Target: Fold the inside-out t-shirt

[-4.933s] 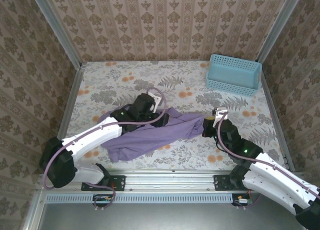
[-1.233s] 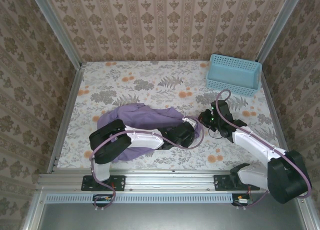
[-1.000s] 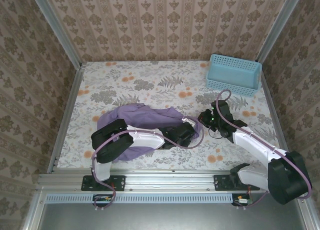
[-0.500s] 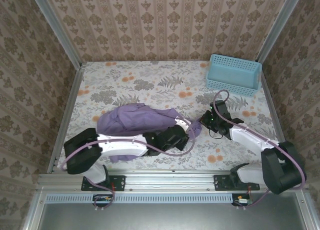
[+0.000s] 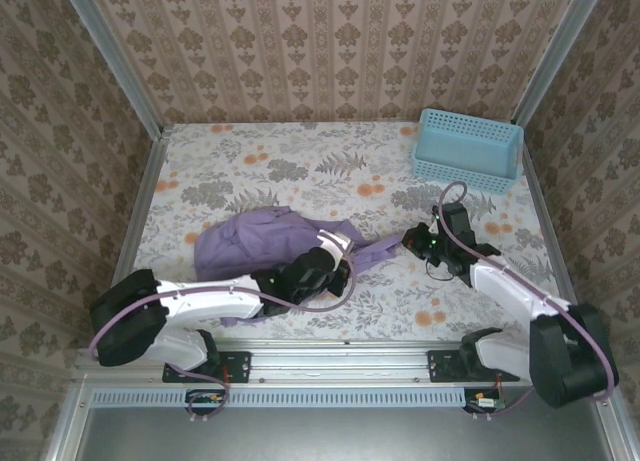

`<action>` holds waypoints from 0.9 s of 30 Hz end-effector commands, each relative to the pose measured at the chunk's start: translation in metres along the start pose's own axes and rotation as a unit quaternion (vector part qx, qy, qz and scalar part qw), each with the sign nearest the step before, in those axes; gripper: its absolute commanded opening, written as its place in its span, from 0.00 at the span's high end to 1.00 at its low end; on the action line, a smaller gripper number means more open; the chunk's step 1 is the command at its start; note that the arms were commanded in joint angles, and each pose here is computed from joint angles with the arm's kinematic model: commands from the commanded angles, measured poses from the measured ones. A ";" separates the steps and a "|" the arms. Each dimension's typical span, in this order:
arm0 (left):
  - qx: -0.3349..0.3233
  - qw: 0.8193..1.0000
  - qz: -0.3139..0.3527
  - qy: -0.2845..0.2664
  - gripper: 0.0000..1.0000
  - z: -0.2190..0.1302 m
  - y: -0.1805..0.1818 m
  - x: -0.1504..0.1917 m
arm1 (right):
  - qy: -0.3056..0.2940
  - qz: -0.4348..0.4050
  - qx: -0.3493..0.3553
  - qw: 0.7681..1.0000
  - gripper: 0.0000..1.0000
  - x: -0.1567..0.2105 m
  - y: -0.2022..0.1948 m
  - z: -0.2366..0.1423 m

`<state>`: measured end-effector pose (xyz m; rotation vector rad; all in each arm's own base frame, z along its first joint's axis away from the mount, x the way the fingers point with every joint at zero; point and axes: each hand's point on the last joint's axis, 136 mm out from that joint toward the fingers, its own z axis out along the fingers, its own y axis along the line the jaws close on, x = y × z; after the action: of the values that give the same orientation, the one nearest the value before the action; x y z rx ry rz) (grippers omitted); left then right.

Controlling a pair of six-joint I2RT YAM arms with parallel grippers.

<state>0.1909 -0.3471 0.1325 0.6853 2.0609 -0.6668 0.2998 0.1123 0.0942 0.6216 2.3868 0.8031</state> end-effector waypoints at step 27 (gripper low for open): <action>0.166 0.984 0.056 -0.026 0.87 -0.014 -0.103 -0.055 | -0.077 0.021 0.060 0.995 1.00 -0.064 -0.023 -0.060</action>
<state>0.1606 -0.4030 0.1906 0.8320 1.9349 -0.9256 0.2965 0.0643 0.1141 0.7249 2.3813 0.7491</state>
